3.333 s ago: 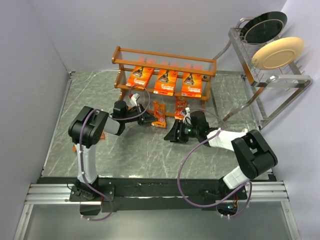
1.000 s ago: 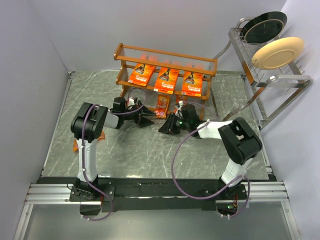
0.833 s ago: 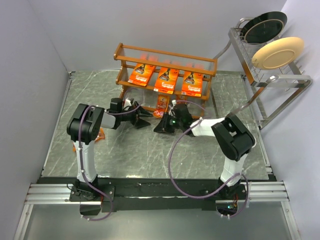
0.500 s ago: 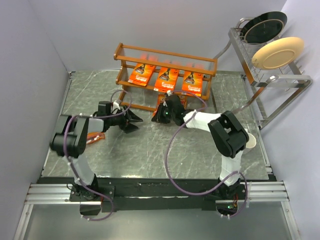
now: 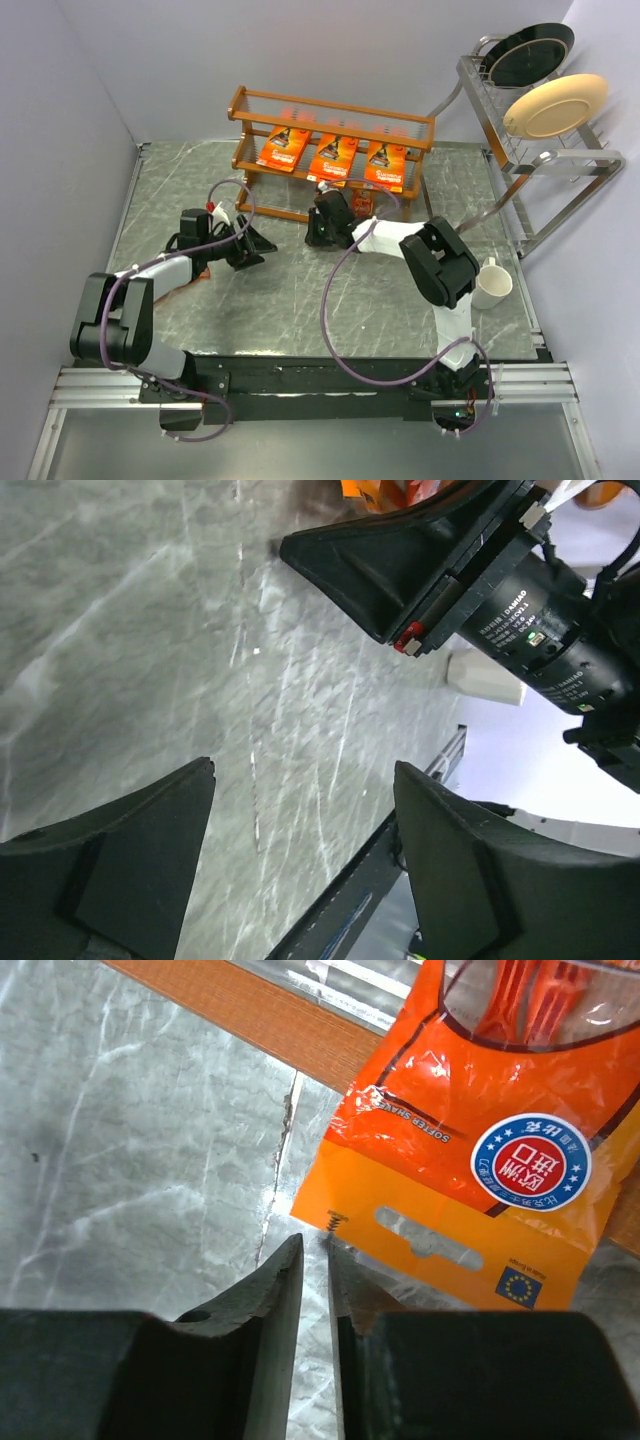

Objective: Place and organize the shaving razors onto the shelf

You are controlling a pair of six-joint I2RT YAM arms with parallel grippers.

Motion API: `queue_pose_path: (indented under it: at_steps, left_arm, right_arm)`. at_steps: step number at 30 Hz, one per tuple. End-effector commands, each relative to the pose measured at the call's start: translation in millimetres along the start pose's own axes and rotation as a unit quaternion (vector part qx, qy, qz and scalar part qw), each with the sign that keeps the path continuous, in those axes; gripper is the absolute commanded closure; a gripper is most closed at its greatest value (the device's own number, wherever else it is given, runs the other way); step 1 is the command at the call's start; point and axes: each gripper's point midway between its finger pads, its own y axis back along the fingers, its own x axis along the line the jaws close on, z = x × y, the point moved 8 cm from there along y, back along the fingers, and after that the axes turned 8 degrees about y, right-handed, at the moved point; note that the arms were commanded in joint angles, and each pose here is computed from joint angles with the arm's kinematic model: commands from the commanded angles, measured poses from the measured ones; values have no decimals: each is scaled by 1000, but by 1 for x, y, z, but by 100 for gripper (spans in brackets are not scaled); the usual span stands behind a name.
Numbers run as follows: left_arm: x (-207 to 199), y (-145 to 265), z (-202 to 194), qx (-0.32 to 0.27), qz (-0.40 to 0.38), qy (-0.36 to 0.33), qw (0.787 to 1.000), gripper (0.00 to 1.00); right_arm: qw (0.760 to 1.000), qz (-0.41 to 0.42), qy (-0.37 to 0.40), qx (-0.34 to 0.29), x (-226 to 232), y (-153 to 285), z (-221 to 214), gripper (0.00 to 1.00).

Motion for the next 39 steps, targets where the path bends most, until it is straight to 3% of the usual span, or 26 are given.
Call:
queue_pose_path:
  at_steps: [1,3,4,5,6,7,8,12,13,15,16,20,23,28,30,33,35,37,39]
  left_arm:
    - [-10,10,8,-10,8,-65,998,22]
    - [-16,18,14,32,33,-70,996,23]
    - [-15,25,19,51,42,-135,989,24]
    - [-17,30,25,66,51,-160,984,25]
    - [-25,42,43,61,61,-183,979,25]
    - [-16,57,40,98,81,-230,965,25]
    - [-22,71,51,98,95,-260,956,23]
    - [12,128,68,158,175,-330,914,20]
    - [27,141,73,185,211,-358,890,20]
    - [49,167,80,204,247,-334,886,21]
    - [58,178,85,220,264,-348,872,20]
    - [83,211,101,242,291,-342,860,16]
    - [93,220,106,223,329,-376,837,16]
    - [108,220,101,190,372,-472,776,13]
    - [114,216,88,190,372,-480,771,4]
    - [111,212,78,175,367,-489,772,4]
    - [104,209,77,145,375,-513,758,4]
    - [99,206,73,138,376,-540,741,5]
    - [97,199,65,124,386,-580,707,5]
  right_arm:
    - [998,-8,40,-56,19,17,28,74]
    - [998,5,46,-53,24,25,28,70]
    - [997,15,50,-61,28,35,34,66]
    - [996,31,60,-58,32,41,34,60]
    - [995,58,67,-37,36,48,29,48]
    - [993,82,76,-36,43,60,30,43]
    - [991,98,88,-22,44,64,22,35]
    - [979,175,100,17,52,92,-8,23]
    - [974,202,102,19,56,103,-10,23]
    - [970,214,111,40,56,110,-28,22]
    - [964,232,127,36,58,120,-29,22]
    - [960,223,171,18,57,134,-19,21]
    - [957,223,187,13,56,140,-17,21]
    - [958,214,191,0,54,144,-16,21]
    - [960,204,191,0,50,145,-18,21]
    - [962,200,188,3,47,144,-22,20]
    - [963,198,183,3,45,143,-21,20]
    - [964,196,181,6,46,139,-21,20]
    - [965,194,178,8,46,135,-21,20]
